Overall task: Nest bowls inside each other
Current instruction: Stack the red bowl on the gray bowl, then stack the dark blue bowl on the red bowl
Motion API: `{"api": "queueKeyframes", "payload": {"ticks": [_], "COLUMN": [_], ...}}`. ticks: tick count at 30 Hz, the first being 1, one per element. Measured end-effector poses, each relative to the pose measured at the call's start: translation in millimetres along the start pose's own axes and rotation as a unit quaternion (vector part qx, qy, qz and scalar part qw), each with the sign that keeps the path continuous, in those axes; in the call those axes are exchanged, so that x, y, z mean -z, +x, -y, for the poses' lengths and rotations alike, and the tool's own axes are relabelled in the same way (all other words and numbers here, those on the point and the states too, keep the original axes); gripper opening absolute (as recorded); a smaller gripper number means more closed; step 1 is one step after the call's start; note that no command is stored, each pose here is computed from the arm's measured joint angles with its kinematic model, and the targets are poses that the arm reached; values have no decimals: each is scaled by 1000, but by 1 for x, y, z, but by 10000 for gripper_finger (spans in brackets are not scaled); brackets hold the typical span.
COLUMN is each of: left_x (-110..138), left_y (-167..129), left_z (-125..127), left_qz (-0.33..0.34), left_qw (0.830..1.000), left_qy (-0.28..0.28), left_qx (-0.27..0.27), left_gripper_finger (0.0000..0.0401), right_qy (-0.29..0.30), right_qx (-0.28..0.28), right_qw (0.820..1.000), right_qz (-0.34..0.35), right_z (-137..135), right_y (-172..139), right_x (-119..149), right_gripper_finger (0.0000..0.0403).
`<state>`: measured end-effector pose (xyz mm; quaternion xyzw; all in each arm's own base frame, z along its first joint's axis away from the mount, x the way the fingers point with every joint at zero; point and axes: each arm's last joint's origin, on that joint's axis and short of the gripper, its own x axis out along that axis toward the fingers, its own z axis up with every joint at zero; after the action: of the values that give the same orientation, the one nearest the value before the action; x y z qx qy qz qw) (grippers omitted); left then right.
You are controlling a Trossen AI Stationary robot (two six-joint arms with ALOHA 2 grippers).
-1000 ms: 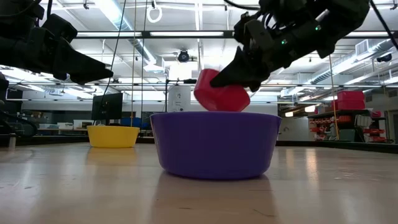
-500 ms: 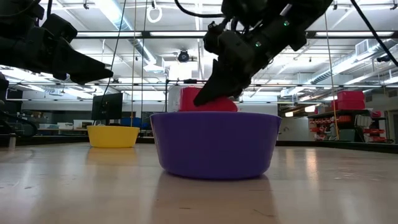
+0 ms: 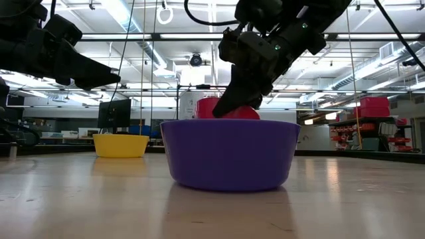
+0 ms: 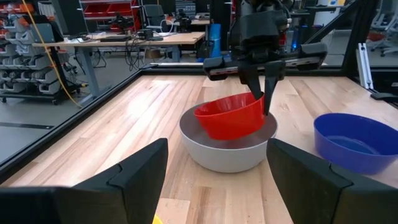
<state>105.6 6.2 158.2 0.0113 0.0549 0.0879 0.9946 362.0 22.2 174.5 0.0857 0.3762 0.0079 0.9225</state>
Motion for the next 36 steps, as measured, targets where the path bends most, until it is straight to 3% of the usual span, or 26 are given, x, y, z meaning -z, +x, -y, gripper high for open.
{"api": "queueKeyframes", "payload": {"ticks": [10, 25, 31, 36], "left_x": [0, 0, 0, 0], "left_y": [0, 0, 0, 0], "left_z": [0, 0, 0, 0], "left_qz": [0, 0, 0, -1], "left_qw": [1000, 1000, 1000, 1000], "left_qy": [0, 0, 0, 5], "left_qx": [0, 0, 0, 0], "left_gripper_finger": [283, 283, 283, 283], "right_qy": [-9, -5, 1, -15], "right_qx": [9, 21, 18, -22], "right_qw": [1000, 1000, 1000, 999], "right_qz": [3, 8, 12, 39], "right_z": [1, 1, 0, -27], "right_y": [0, 0, 0, 0], "right_x": [0, -1, -2, -3], "right_gripper_finger": [6, 151, 177, 187]}}
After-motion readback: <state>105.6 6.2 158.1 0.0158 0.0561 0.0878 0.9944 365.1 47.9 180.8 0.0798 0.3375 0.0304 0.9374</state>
